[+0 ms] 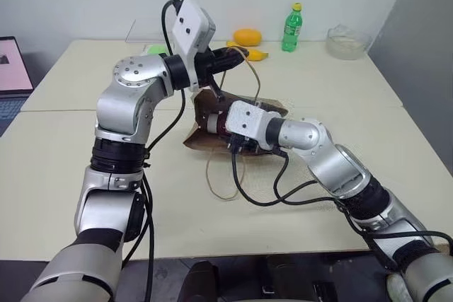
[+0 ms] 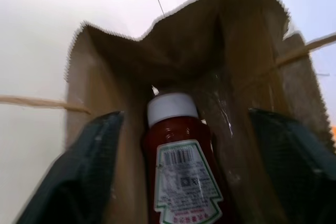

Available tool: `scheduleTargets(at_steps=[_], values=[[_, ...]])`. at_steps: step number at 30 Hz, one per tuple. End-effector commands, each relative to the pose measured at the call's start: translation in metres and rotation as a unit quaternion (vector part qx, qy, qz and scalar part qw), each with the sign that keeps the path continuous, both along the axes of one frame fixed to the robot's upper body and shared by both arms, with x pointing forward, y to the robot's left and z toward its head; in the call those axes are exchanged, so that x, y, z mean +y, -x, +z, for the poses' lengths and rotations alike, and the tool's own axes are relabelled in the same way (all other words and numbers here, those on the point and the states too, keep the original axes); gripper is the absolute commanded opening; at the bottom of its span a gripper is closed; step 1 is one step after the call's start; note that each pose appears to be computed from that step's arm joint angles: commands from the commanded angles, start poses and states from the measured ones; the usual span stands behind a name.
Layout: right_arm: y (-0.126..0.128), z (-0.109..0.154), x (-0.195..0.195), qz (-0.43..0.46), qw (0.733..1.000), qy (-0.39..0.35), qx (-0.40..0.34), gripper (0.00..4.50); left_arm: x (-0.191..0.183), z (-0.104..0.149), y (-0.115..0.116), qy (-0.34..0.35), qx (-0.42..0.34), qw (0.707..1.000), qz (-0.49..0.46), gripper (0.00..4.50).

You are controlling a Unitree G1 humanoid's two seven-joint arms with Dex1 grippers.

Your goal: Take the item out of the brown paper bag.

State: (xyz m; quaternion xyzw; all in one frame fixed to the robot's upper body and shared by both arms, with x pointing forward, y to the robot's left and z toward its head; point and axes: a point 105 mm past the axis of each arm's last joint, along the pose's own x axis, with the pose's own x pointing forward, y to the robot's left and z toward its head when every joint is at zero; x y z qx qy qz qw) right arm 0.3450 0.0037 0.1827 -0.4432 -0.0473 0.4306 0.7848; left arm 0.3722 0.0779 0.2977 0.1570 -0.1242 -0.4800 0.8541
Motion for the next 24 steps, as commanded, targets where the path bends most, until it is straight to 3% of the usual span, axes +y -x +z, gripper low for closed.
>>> scheduleTargets(at_steps=[1, 6, 11, 24], values=[[-0.008, -0.002, -0.001, 0.006, 0.998, 0.054, -0.037, 4.47, -0.002, 0.022, 0.01, 0.017, -0.035, 0.999, -0.015, 0.0], [-0.016, -0.022, -0.002, 0.003, 0.989, 0.13, -0.068, 4.47, -0.004, 0.024, 0.011, 0.02, -0.038, 0.999, -0.02, 0.0], [-0.032, -0.023, -0.002, -0.011, 0.982, 0.16, -0.103, 4.47, -0.005, 0.024, 0.013, 0.022, -0.039, 0.999, -0.025, 0.0], [-0.068, -0.055, -0.004, -0.012, 0.963, 0.258, -0.082, 4.47, -0.005, 0.023, 0.013, 0.021, -0.042, 0.998, -0.028, 0.0]])
